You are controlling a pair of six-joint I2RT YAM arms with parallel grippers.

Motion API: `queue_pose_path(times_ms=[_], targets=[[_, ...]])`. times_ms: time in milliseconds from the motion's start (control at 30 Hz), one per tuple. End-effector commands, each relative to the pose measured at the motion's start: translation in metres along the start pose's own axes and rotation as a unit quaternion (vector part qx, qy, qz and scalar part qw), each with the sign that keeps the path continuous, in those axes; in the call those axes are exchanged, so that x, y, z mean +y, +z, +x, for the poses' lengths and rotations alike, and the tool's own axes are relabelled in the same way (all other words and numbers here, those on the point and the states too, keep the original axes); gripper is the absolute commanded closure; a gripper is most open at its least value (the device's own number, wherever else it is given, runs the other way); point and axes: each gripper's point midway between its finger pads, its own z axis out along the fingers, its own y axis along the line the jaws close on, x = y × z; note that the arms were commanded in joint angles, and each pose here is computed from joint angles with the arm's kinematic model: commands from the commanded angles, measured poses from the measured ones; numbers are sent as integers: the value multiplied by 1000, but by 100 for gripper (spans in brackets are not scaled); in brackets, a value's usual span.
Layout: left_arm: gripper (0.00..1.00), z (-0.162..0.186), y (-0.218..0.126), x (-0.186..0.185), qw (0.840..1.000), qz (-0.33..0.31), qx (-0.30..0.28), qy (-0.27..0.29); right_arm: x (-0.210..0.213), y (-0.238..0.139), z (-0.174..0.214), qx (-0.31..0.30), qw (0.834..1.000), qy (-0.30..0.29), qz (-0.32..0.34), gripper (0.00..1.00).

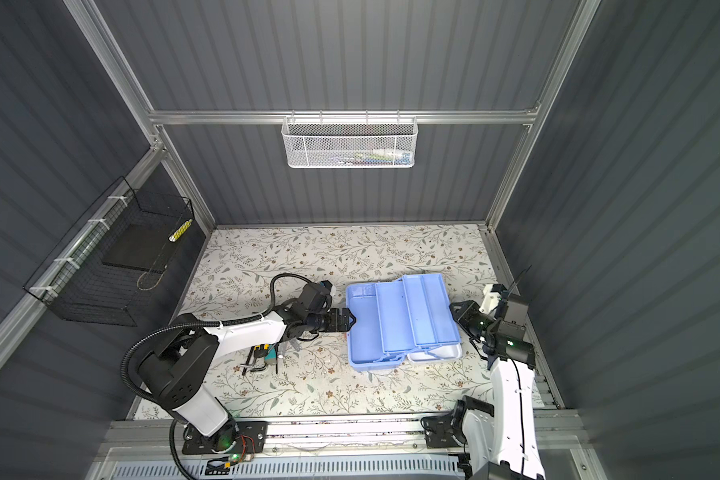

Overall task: Pack the tool kit
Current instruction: 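Swing the lid fully open and release the pink handle with the right gripper, then reach the right gripper across to the tool pile beside the left gripper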

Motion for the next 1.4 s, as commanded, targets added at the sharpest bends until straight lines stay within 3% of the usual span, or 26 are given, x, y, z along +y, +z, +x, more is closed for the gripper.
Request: queue_pose_path(times_ms=[0,167,300,433,700,867,1000,1100,1367], targets=[[2,-7,-6,-4,1000,5,-15,3,10,-10,0,-6,996,-79,45,67],[1,-19,-23,-2,999,-15,-43,13,21,2,11,16,984,-158,82,63],[1,-38,-66,17,991,-101,-84,40,55,12,20,39,971,-227,60,63],[1,-49,-122,53,970,-206,-123,47,99,25,43,70,958,-278,10,62],[1,-24,-207,147,922,-352,-153,-42,179,69,139,168,916,-360,-56,60],[1,2,-216,189,914,-347,-165,-133,220,100,221,236,885,-390,-97,60],[1,18,-203,206,915,-325,-160,-180,239,122,284,279,841,-446,-127,59],[1,27,-191,211,919,-299,-145,-212,237,135,314,305,818,-475,-112,57],[1,40,-193,220,912,-272,-160,-263,254,166,350,335,812,-457,-137,55]])
